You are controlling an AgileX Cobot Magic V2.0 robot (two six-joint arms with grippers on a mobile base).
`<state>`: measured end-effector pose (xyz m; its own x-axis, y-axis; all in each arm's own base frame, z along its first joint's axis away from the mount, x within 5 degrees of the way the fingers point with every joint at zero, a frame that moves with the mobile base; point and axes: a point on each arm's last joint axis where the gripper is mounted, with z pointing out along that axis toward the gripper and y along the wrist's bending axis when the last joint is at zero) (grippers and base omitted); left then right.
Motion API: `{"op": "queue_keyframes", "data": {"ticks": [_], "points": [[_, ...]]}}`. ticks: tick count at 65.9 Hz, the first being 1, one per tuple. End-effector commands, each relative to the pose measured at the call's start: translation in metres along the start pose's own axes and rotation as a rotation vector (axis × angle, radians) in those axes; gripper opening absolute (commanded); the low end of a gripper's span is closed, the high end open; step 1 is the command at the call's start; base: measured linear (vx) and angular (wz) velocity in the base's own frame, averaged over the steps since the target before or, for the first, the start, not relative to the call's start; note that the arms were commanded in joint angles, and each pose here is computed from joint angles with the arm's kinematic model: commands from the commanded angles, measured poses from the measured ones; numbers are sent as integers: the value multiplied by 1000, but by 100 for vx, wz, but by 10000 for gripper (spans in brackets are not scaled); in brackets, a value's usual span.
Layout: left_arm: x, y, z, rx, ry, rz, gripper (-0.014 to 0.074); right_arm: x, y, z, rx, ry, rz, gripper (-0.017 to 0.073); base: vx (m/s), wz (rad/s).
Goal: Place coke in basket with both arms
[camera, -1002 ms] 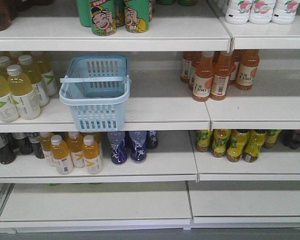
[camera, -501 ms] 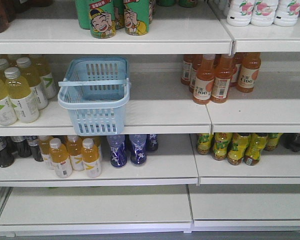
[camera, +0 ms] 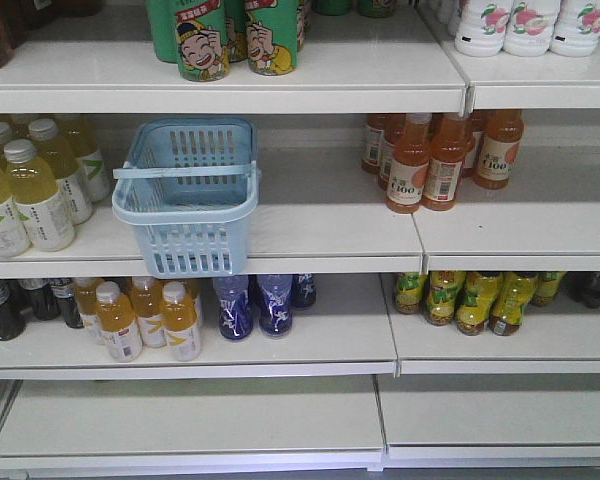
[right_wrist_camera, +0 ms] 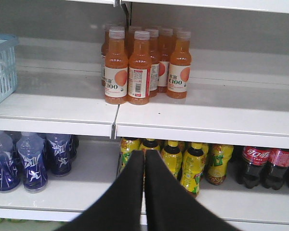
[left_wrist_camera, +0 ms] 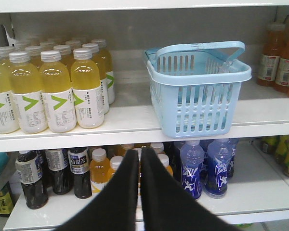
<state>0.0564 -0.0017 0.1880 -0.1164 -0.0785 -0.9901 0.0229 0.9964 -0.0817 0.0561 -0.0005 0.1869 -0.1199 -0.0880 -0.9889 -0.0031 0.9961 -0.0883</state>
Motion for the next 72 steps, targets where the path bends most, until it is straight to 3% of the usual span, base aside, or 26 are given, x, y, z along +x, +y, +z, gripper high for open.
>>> {"op": "queue_keyframes", "data": {"ticks": [1, 72], "points": [[-15, -2, -4, 14, -112, 1, -6, -5, -1, -1, 10, -80, -10, -2, 2, 0], [-15, -2, -4, 14, -112, 1, -6, -5, -1, -1, 10, -80, -10, -2, 0, 0]]}}
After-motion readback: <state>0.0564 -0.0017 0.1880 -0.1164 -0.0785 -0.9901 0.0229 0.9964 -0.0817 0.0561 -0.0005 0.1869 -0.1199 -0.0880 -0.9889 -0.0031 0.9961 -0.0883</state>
